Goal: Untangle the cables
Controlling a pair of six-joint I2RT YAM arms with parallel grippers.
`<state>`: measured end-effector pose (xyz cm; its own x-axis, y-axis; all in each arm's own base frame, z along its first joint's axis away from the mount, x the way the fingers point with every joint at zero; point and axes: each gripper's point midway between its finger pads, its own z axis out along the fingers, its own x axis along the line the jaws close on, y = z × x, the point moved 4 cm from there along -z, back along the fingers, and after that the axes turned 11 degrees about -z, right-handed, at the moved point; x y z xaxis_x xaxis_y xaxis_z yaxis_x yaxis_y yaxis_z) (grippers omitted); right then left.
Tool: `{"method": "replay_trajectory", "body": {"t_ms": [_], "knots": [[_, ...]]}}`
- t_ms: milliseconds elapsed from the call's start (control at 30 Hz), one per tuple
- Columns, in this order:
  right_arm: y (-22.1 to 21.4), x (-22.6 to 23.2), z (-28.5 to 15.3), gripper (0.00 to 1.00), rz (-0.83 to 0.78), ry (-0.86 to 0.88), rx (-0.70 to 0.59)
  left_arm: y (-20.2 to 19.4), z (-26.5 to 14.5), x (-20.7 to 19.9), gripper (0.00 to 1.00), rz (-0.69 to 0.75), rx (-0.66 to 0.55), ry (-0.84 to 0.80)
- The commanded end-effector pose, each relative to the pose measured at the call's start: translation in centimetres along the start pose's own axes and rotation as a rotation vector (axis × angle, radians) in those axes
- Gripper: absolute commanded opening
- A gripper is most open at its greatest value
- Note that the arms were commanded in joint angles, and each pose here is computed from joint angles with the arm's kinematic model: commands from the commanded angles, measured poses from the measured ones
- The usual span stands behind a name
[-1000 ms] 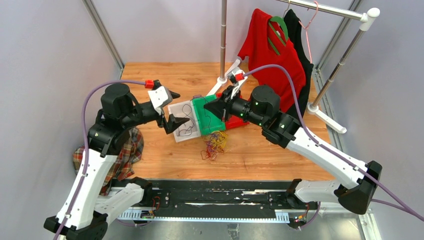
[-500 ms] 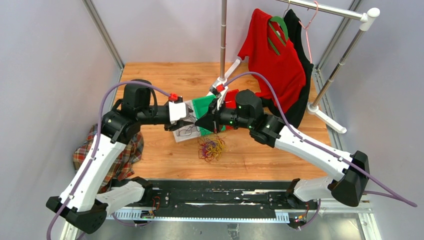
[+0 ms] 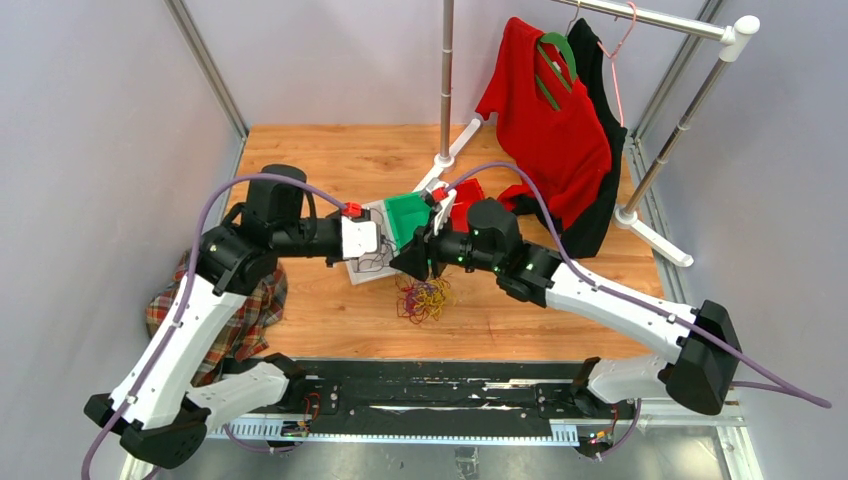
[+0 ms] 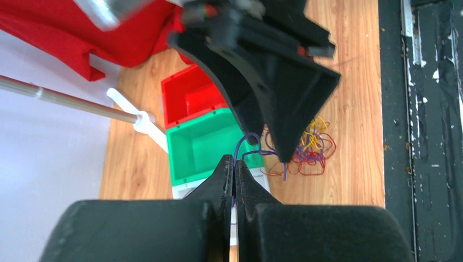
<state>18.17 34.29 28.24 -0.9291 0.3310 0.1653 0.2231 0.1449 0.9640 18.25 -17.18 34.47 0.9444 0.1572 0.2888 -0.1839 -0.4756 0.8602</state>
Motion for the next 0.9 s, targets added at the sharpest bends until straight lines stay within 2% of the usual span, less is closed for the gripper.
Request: {"method": "replay_trajectory", "body": {"t_ms": [0,167,433,667,867], "knots": [[-0.9,0.6,0.6,0.45,-0.084,-0.048,-0.022,3.4,-1.6,0.4,0.00,0.021,-0.070,0.045],[-2.6,0.7,2.3,0.46,-0.174,-0.130,0.008,5.9,-2.7,0.6,0.00,0.010,-0.128,0.058],[-4.9,-1.2,4.1,0.39,-0.173,-0.223,0.030,9.0,-4.7,0.5,0.00,0.035,-0.204,0.079],[-9.6,-1.9,5.5,0.25,-0.110,-0.235,0.111,12.6,-6.8,1.4,0.00,0.073,-0.275,0.129],[-13.7,-2.5,5.2,0.21,-0.043,-0.276,0.172,15.6,-8.7,1.8,0.00,0.095,-0.342,0.163]]}}
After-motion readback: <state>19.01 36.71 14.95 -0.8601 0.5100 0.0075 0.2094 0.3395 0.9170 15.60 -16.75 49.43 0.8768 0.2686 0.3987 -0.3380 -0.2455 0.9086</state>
